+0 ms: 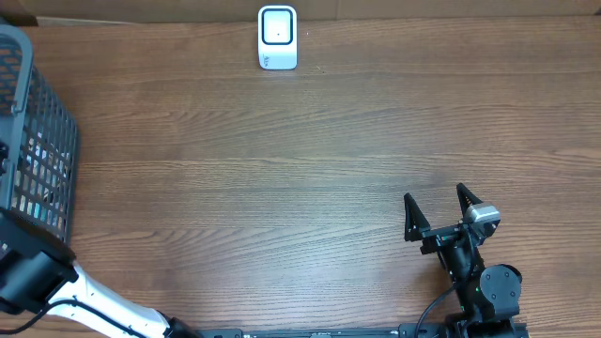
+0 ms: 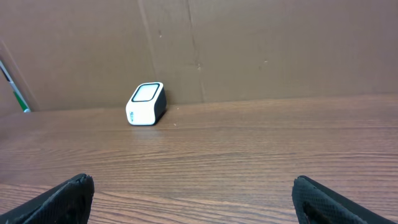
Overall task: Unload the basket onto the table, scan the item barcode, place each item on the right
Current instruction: 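Lower the left gripper into the basket and grasp the green-lidded jar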
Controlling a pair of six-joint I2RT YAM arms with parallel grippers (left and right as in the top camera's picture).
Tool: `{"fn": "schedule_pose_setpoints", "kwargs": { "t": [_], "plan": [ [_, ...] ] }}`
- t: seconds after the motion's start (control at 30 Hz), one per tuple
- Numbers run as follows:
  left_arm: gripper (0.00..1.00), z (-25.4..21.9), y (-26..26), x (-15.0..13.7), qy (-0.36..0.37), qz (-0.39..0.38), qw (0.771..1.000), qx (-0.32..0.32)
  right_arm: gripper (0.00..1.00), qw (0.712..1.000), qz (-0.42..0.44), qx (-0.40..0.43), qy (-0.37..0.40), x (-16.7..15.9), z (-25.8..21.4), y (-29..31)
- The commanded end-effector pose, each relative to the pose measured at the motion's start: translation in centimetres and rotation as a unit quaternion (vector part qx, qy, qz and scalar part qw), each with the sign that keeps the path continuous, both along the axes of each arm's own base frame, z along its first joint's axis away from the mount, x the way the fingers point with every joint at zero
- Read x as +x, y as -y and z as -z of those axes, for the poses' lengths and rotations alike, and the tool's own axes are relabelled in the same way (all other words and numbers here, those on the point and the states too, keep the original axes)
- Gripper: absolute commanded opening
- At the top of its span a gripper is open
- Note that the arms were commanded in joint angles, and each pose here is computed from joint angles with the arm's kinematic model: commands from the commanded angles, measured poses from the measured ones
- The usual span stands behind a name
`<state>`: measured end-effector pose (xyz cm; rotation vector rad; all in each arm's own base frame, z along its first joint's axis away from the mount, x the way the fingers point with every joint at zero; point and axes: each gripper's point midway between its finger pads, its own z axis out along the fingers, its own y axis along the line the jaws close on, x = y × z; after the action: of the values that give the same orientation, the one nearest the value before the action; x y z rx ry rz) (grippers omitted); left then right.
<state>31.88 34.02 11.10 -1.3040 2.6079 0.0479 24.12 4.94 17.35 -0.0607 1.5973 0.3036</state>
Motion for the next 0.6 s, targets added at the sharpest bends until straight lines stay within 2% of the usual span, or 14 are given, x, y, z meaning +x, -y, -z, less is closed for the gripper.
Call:
{"fn": "schedule_pose_setpoints", "kwargs": {
  "t": [0.0,0.2,0.4,0.57],
  "plan": [
    [0.7,0.5,0.5,1.5,0.008,0.019,1.0,-0.001,1.0,1.0,-0.003,-0.002,0.002,0.0,0.2,-0.1],
    [0.69,-1.0,-0.5,2.5,0.032,0.011,0.999,0.022,1.0,1.0,-0.003,-0.002,0.002,0.0,0.2,-0.1],
    [0.7,-5.4,-3.1,2.4,0.031,-0.01,0.995,0.093,1.0,1.0,-0.003,-0.002,0.002,0.0,0.2,-0.1],
    [0.82,-6.7,-5.3,0.5,-0.007,-0.053,0.988,0.147,1.0,1.0,-0.003,-0.002,0.002,0.0,0.2,-0.1]
  ]
}}
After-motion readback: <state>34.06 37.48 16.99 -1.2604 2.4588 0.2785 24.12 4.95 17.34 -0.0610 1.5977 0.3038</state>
